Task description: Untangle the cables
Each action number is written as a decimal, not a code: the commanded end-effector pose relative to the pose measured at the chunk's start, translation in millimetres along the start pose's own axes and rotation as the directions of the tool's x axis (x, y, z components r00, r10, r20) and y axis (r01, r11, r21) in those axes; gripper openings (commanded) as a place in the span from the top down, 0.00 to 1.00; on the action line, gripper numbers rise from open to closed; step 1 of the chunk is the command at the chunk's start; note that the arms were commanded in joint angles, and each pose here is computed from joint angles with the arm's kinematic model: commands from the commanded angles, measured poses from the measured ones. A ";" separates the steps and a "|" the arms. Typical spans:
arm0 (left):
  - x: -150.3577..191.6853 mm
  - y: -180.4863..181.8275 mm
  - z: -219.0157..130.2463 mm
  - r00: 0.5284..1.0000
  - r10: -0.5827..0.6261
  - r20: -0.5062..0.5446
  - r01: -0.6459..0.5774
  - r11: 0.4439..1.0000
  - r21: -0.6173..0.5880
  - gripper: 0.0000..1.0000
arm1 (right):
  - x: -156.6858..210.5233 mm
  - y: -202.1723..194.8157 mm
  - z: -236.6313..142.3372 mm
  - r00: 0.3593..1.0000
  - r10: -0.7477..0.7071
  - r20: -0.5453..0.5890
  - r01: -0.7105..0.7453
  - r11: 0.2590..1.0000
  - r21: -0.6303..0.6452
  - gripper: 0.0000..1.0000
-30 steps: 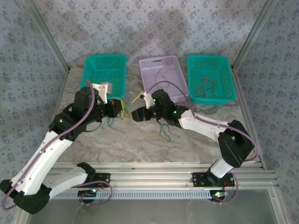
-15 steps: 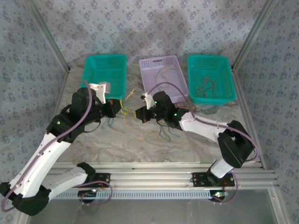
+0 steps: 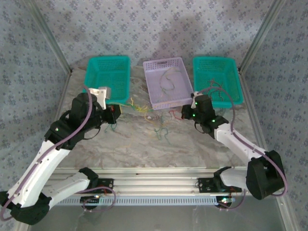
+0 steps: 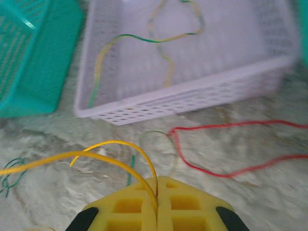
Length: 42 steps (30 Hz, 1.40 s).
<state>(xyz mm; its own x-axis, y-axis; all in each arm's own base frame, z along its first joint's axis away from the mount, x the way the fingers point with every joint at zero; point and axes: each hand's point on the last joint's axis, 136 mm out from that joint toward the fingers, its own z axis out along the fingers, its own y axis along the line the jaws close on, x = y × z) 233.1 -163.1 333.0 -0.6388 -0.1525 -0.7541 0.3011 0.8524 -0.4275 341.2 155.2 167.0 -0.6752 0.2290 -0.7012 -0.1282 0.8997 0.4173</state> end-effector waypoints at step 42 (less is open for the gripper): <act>2.1 -20.4 17.4 0.997 -0.039 -0.060 0.045 0.994 0.103 1.00 | 41.8 191.8 -27.5 0.890 -0.455 -0.011 0.410 0.812 -0.414 0.28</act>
<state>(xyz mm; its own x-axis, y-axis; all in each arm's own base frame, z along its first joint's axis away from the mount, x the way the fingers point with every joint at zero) 235.9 -177.2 323.3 -0.6859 -0.1251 -0.7169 0.3187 0.8340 -0.4504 266.5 299.8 214.0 -0.6927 -0.1213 -0.7109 -0.5650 0.7040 0.4303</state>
